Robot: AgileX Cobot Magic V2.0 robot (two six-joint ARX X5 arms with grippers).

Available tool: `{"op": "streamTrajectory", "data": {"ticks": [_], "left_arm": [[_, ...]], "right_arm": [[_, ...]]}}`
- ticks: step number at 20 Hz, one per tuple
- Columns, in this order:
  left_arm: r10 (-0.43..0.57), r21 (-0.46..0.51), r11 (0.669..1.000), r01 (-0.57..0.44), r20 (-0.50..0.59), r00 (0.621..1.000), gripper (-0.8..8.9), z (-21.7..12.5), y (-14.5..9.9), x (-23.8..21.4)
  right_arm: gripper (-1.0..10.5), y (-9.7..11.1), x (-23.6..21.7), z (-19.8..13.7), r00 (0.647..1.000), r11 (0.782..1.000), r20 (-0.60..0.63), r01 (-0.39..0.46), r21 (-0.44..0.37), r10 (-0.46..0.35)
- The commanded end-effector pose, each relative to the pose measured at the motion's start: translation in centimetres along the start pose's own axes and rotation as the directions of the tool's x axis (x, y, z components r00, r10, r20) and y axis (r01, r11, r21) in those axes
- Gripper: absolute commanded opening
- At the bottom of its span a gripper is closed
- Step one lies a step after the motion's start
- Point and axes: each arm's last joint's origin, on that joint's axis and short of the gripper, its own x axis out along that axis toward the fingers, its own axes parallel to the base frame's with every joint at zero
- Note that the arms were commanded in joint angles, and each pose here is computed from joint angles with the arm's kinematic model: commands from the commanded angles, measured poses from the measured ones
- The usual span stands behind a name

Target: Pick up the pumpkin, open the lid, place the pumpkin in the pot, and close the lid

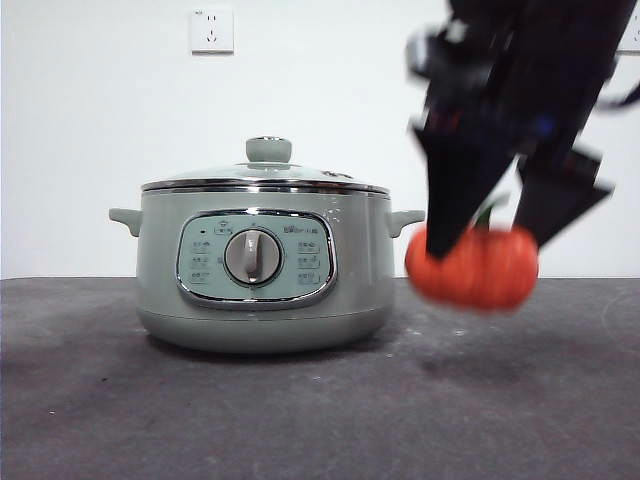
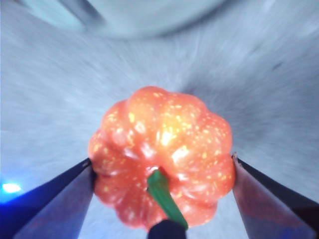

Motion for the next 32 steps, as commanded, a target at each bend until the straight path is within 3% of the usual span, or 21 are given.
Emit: {"op": "streamTrajectory", "data": {"ticks": [1,7,17,25,32], "left_arm": [[-0.02,0.004,1.0,0.02,0.012,1.0,7.54,1.1,0.7,1.1],[-0.001,0.013,1.0,0.002,-0.033,0.999,7.54,4.2,2.8,6.1],[0.079,0.192,0.98,-0.053,-0.132,0.988,7.54,9.8,3.0,17.2],[0.099,0.246,0.968,-0.052,-0.187,0.977,7.54,8.2,4.1,24.9],[0.129,0.284,0.957,-0.065,-0.211,0.969,7.53,7.1,4.0,26.6]], "right_arm": [[-0.1,0.6,-3.8,-0.7,0.993,1.0,0.117,0.007,0.006,-0.008],[-0.1,1.6,-11.0,-3.5,0.929,1.0,0.37,0.011,0.013,-0.015],[-0.1,2.1,-13.5,-5.7,0.908,1.0,0.419,0.006,0.021,-0.015],[-0.1,2.1,-13.9,-6.0,0.903,0.999,0.429,-0.005,0.041,-0.013],[-0.1,2.1,-13.9,-6.0,0.902,0.999,0.432,-0.004,0.041,-0.014]]}}
